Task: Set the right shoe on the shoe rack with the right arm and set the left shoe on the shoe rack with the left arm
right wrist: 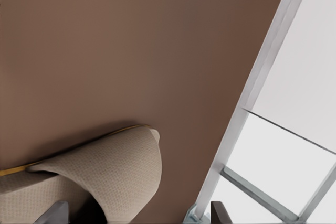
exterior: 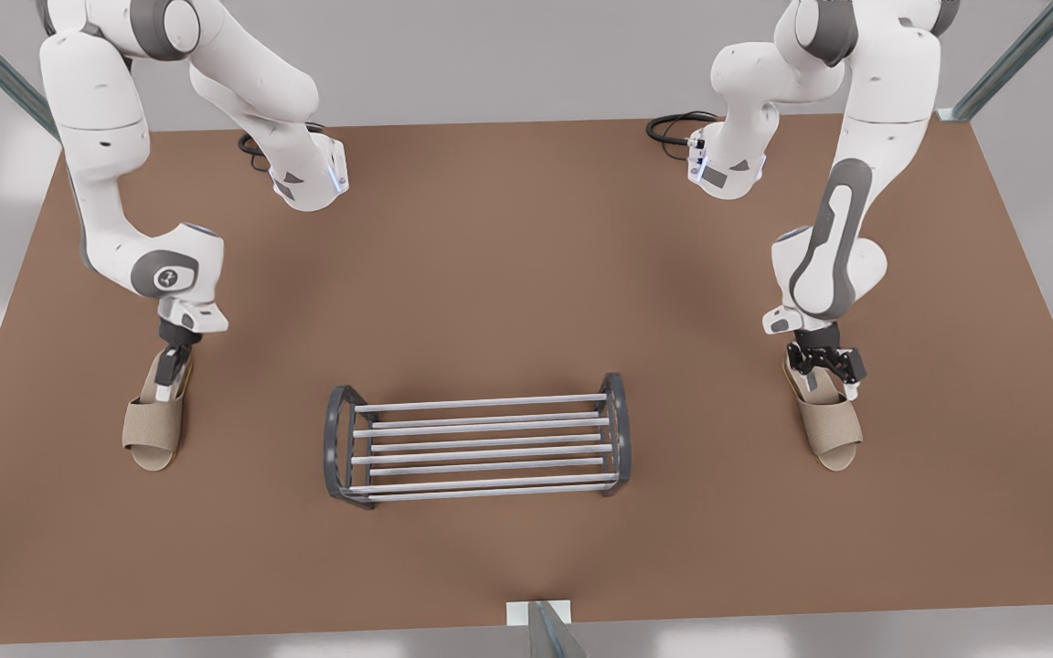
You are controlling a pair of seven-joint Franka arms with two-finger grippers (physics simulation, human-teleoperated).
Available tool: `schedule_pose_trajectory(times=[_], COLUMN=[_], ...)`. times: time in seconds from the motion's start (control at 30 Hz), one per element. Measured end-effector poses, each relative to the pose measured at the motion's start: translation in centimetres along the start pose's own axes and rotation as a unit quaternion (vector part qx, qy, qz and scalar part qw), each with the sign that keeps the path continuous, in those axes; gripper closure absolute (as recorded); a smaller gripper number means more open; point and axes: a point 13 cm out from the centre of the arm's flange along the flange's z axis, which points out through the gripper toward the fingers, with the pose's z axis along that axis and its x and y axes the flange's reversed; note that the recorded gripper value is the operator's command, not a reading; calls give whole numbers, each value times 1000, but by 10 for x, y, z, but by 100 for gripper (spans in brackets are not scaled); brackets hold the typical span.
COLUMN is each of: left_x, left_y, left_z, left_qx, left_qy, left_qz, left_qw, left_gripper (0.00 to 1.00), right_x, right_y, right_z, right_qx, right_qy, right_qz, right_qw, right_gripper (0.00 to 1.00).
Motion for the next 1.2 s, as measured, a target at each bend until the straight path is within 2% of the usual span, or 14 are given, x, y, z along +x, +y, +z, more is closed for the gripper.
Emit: schedule_pose_trajectory(times=[0.2, 0.37, 0.53, 1.17, 1.2], left_x=[18, 19, 22, 35, 35], left_y=[-6, 0, -8, 0, -1], left_z=[20, 30, 42, 76, 78], left_qx=[-12, -21, -22, -39, -38], left_qy=[-14, -19, -17, -11, -11], left_qz=[-14, -55, -89, -162, -164], left_qw=[1000, 998, 996, 986, 986], left_gripper=[0, 0, 0, 0, 11], right_x=[10, 25, 28, 49, 53], right_y=[25, -1, 39, 32, 30], right_z=[6, 27, 29, 65, 66], right_qx=[-17, 7, -14, 17, 19], right_qy=[3, 18, 29, 59, 62], right_qz=[54, 85, 108, 142, 144], right_qw=[998, 996, 994, 988, 988], right_gripper=[0, 0, 0, 0, 0])
